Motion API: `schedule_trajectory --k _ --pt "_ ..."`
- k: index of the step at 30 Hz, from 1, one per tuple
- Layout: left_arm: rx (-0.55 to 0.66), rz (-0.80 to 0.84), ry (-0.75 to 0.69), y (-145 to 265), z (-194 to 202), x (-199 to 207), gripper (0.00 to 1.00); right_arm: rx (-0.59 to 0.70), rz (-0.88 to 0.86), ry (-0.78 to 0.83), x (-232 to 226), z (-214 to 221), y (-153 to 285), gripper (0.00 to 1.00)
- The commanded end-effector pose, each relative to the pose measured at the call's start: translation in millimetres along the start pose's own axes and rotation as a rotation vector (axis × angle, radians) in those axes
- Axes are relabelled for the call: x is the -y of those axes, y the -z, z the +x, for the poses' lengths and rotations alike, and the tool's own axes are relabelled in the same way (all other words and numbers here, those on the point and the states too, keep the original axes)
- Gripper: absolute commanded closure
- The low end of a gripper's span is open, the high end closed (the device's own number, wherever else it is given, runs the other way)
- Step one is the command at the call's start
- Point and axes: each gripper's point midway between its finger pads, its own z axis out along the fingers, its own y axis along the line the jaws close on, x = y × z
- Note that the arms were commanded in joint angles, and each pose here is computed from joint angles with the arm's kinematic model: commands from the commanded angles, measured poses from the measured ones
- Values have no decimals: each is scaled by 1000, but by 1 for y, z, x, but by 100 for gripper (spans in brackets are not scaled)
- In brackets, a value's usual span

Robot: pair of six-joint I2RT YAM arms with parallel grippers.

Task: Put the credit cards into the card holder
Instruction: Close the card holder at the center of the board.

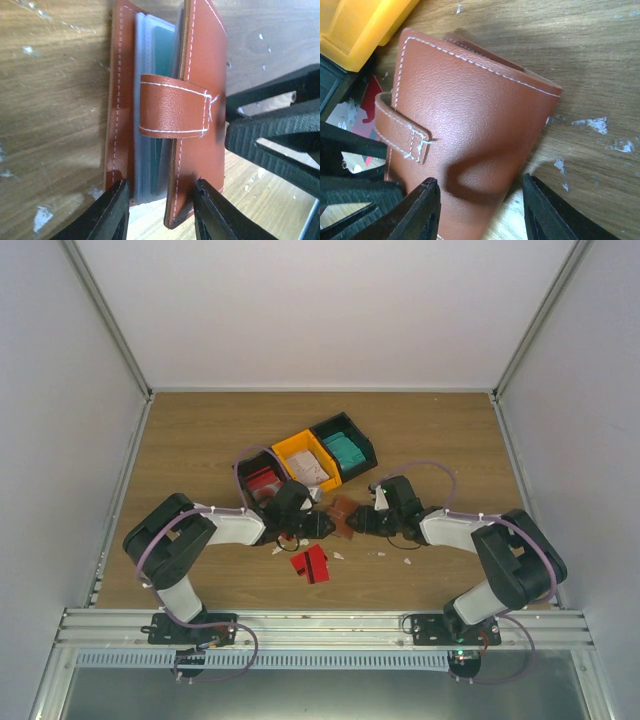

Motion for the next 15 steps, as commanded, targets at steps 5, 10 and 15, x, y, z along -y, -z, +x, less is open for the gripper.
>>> schedule_trajectory --k 5,10,15 --pt "9 -187 14 -6 3 -38 61 -21 -37 -63 2 17 -4 53" --pt "-14 -230 33 -10 9 -50 67 0 -61 -114 2 19 -6 52" --pt "-29 -265 42 -12 13 -58 80 26 -70 -172 5 19 -6 48"
